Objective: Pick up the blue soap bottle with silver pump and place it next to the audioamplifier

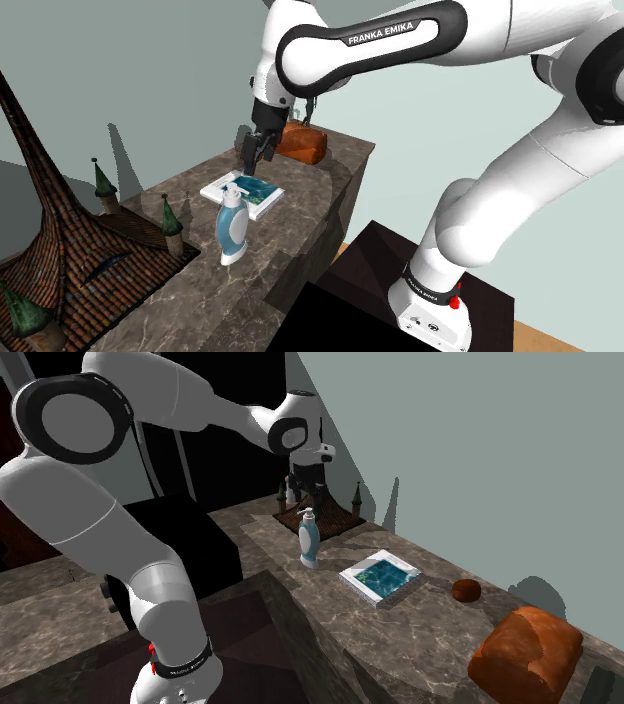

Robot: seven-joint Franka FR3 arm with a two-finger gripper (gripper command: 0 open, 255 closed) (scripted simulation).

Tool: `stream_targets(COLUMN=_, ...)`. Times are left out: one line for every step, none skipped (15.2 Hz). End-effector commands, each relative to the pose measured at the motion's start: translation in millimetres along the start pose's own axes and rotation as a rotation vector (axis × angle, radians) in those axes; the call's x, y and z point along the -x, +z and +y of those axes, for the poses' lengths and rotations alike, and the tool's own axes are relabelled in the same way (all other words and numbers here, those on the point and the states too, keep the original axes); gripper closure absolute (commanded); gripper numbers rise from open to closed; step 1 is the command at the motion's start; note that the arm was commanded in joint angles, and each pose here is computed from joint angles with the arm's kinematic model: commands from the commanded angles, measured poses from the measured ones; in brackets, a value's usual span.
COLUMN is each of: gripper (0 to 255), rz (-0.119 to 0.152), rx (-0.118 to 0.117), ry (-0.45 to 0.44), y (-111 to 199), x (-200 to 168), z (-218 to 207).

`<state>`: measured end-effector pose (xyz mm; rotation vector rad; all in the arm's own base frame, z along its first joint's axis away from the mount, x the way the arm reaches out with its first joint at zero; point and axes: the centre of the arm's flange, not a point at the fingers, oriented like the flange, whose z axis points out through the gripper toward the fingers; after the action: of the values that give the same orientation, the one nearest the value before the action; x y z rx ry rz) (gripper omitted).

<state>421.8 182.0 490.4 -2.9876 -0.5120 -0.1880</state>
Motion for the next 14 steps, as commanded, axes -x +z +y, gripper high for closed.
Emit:
stream_targets(gripper=0, rz=0.000, rx=0.000, ry=-0.023, y=18.6, x=-13.2, z=-14.2)
stream_targets(gripper=0, rz=0.000, rx=0.000, ry=-0.034, y=27.3, x=-19.8, z=-21.7)
stream_targets(gripper=0, rz=-0.001, rx=0.000, ry=-0.045, y=36.1, x=-26.2, z=-29.2)
stream_targets(gripper=0, rz=-0.001, rx=0.001, ry=-0.056, y=44.9, x=-32.6, z=-36.9)
stream_targets(gripper=0, rz=-0.001, rx=0.001, ry=-0.057, y=45.7, x=-33.1, z=-37.5)
stream_targets(gripper=0, rz=-0.001, rx=0.001, ry=-0.057, y=50.9, x=-33.1, z=-37.5)
stream_targets(gripper=0, rz=-0.001, rx=0.001, ry=-0.057, y=56.2, x=-33.1, z=-37.5)
stream_targets(gripper=0, rz=-0.001, rx=0.001, ry=-0.057, y=61.5, x=-33.1, z=-37.5)
stream_targets(gripper=0, rz=-0.001, rx=0.001, ry=-0.057, y=66.8, x=-33.1, z=-37.5)
stream_targets(gripper=0, rz=-0.001, rx=0.001, ry=-0.057, y=72.1, x=-33.1, z=-37.5)
stream_targets(gripper=0, rz=-0.001, rx=0.001, ry=-0.057, y=77.3, x=-33.1, z=-37.5)
stream_targets(gripper=0, rz=-0.001, rx=0.001, ry=-0.057, y=85.7, x=-33.1, z=-37.5)
stream_targets(gripper=0, rz=-0.001, rx=0.001, ry=-0.057, y=85.7, x=-33.0, z=-37.5)
stream_targets(gripper=0, rz=-0.001, rx=0.001, ry=-0.057, y=85.7, x=-33.1, z=-37.5)
